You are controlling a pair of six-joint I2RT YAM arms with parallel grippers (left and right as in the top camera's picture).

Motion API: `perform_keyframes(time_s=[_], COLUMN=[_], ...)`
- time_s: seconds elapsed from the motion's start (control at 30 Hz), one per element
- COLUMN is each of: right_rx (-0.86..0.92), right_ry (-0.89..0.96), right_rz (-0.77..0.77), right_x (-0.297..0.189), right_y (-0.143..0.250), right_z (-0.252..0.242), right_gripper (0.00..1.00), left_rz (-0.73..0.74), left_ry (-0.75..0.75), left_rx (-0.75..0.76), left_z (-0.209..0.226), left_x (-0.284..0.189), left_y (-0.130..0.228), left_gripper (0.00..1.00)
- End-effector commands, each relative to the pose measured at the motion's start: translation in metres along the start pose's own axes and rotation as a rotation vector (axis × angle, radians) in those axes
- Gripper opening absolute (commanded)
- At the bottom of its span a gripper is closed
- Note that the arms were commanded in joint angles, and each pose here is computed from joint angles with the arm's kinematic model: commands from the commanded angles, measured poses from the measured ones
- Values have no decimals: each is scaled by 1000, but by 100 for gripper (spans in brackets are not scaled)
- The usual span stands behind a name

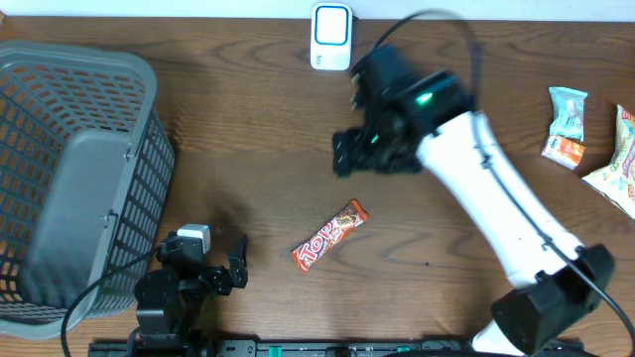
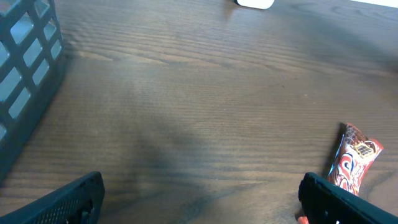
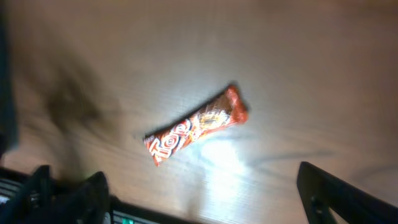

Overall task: Scan the item barcode
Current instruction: 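Reach the right gripper to the red candy bar and grasp it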

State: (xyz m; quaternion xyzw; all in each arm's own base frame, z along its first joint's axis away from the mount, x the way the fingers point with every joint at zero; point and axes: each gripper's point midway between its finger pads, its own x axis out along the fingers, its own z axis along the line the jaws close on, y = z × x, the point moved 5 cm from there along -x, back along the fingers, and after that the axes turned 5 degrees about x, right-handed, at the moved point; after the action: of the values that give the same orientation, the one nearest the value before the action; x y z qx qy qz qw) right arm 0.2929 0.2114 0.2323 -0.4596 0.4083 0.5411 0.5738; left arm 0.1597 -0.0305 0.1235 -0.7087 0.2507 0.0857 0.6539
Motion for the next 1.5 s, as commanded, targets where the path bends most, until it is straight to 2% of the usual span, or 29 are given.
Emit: perform_keyframes(time_s=[0.0, 0.1, 0.13, 0.2, 0.27, 0.33, 0.4, 0.73, 1.13, 1.4, 1.47], right_rx=[189, 346, 384, 420, 424, 405, 393, 430, 478, 418, 366], right_ry=[36, 57, 57, 38, 5, -44, -93, -75, 68, 203, 229], right_rz=[66, 87, 86, 73, 50, 18, -13, 89, 161, 143, 120], right_x=[33, 65, 74, 92, 107, 121, 132, 162, 193, 215, 211], right_y=[21, 37, 41, 46, 47, 45, 42, 62, 76, 77, 72], right_z=[4, 8, 10, 13, 17, 22, 28, 35, 15, -10, -17], right_gripper=[87, 88, 91, 99, 99, 88, 81, 70, 66, 52, 45], left_rz=[19, 19, 19, 19, 19, 19, 19, 19, 19, 19, 19], left_ry=[9, 9, 9, 9, 9, 9, 9, 9, 9, 9, 9], left_rx=[4, 4, 3, 4, 3, 3, 4, 3, 3, 4, 4], left_z=[0, 0, 0, 0, 0, 0, 0, 0, 0, 0, 0], left_x=[2, 2, 2, 2, 2, 2, 2, 2, 2, 2, 2], left_y=[6, 6, 6, 6, 6, 6, 6, 6, 6, 6, 6], left_gripper=[100, 100, 100, 100, 100, 100, 100, 100, 100, 100, 100])
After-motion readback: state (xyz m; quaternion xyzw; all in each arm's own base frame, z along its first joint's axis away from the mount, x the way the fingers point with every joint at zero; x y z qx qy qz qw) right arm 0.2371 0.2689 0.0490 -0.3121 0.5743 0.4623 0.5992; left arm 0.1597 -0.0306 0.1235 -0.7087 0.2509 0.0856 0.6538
